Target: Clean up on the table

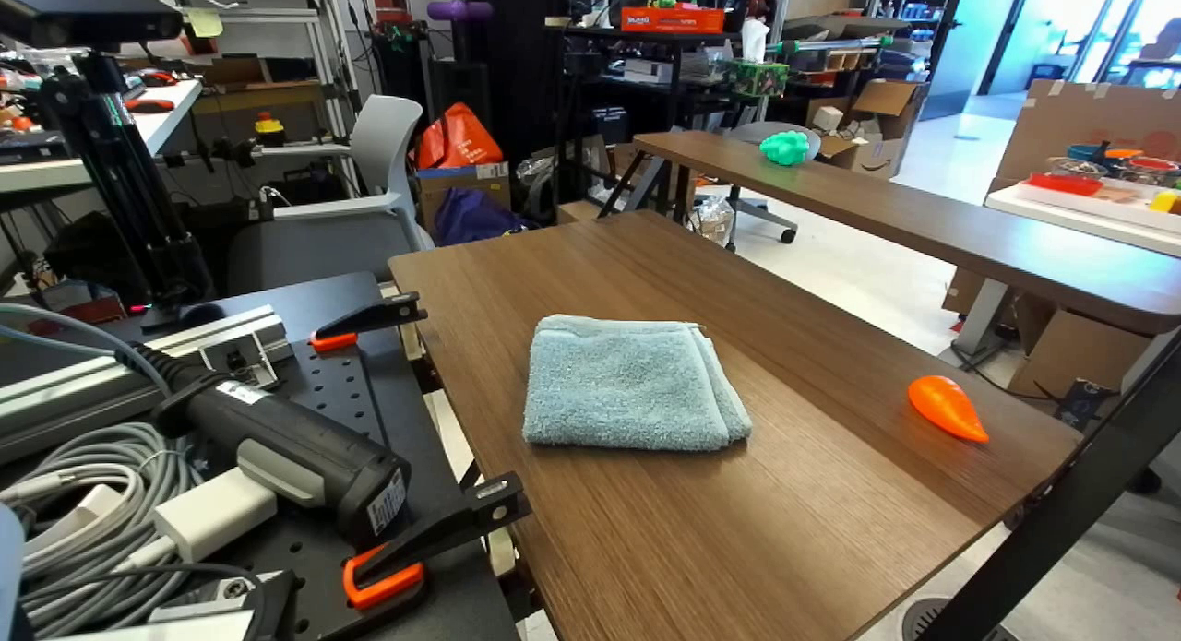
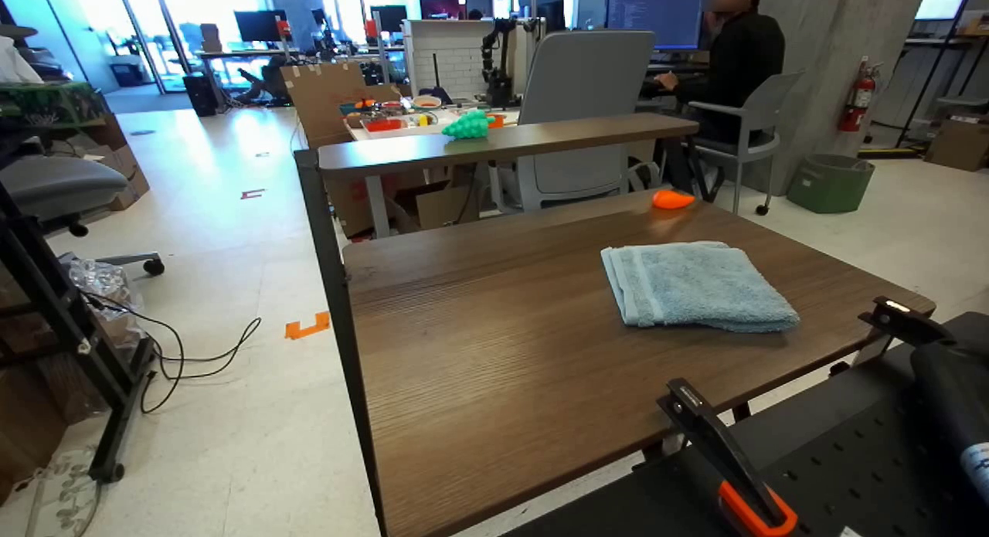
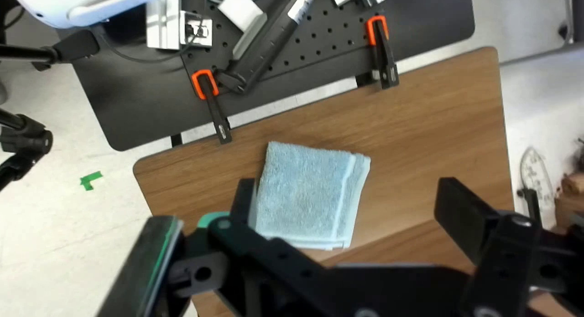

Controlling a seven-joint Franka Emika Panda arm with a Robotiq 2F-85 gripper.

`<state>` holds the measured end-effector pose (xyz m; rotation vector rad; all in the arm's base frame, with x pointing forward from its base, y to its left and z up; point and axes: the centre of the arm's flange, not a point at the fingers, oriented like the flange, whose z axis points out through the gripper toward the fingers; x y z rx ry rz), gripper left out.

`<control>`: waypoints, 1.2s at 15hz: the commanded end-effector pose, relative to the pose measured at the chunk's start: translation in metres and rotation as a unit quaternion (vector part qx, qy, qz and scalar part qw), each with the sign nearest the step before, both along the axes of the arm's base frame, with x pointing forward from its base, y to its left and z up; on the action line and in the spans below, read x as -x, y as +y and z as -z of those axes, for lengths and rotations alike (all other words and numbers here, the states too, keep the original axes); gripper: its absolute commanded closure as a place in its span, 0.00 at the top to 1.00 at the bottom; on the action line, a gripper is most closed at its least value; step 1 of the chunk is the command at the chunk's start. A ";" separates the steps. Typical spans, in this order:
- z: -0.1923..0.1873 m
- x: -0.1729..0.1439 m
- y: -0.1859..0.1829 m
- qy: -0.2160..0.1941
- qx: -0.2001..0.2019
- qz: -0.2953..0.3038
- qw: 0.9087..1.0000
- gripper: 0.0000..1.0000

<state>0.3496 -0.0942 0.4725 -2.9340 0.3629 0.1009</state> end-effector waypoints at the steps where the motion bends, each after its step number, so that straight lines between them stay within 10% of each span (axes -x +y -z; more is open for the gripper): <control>1: 0.034 -0.078 -0.039 0.007 -0.049 0.088 0.995 1.00; 10: 0.069 -0.087 -0.047 0.031 -0.041 0.120 0.991 1.00; 18: 0.195 -0.129 -0.007 0.050 0.026 0.202 0.978 1.00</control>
